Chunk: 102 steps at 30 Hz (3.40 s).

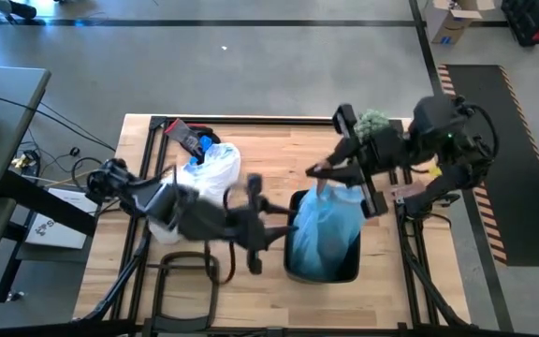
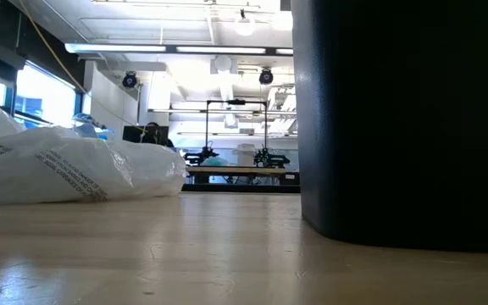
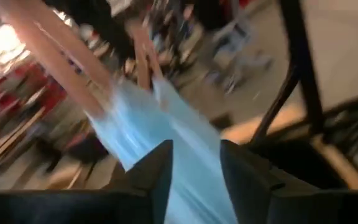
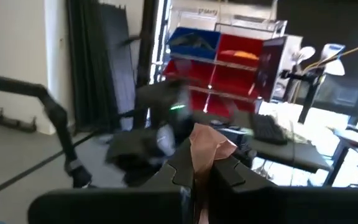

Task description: Place trash/remove bag and relplace

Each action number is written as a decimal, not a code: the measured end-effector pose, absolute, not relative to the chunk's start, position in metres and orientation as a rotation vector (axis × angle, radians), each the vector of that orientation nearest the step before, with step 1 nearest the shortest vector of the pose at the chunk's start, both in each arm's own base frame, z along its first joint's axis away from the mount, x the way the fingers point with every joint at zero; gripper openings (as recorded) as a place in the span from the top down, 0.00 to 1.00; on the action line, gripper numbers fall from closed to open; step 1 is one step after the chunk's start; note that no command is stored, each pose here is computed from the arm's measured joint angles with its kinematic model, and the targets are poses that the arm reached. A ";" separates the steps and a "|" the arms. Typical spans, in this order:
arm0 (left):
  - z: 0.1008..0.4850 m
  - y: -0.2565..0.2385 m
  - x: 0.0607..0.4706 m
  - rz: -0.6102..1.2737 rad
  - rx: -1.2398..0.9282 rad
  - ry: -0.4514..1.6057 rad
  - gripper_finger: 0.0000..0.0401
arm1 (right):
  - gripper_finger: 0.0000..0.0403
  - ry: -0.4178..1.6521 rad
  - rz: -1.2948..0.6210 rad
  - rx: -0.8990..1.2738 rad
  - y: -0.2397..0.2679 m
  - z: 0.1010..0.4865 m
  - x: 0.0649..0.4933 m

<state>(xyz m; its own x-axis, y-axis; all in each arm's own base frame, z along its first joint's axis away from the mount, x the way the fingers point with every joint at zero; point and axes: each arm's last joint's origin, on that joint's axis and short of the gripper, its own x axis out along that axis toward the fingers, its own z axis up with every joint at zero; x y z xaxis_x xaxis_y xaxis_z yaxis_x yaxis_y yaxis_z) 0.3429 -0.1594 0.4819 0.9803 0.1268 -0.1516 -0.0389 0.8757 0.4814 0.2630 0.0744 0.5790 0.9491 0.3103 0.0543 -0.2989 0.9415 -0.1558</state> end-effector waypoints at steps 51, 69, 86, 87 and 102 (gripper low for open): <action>0.479 -0.139 0.394 0.236 0.583 -0.020 1.00 | 0.40 0.512 0.410 -0.041 0.207 0.512 0.210; 0.480 -0.141 0.363 0.339 0.581 0.185 1.00 | 0.53 0.225 -0.360 0.127 0.244 0.422 0.141; 0.470 -0.144 0.359 0.341 0.544 0.261 1.00 | 0.21 0.025 -0.529 -0.061 0.197 0.398 0.150; 0.471 -0.144 0.359 0.335 0.540 0.255 1.00 | 0.20 0.037 -0.531 -0.065 0.197 0.400 0.152; 0.479 -0.149 0.363 0.144 0.477 0.137 1.00 | 0.52 0.250 -0.313 -0.144 0.182 0.435 0.224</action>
<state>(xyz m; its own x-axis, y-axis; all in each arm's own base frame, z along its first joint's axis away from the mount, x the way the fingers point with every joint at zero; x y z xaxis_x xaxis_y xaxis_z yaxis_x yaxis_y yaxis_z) 0.3629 -0.1487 0.4787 0.9806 0.1698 -0.0976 -0.1058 0.8787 0.4655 0.2243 0.1818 0.4348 0.9210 -0.3212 -0.2202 0.2859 0.9416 -0.1778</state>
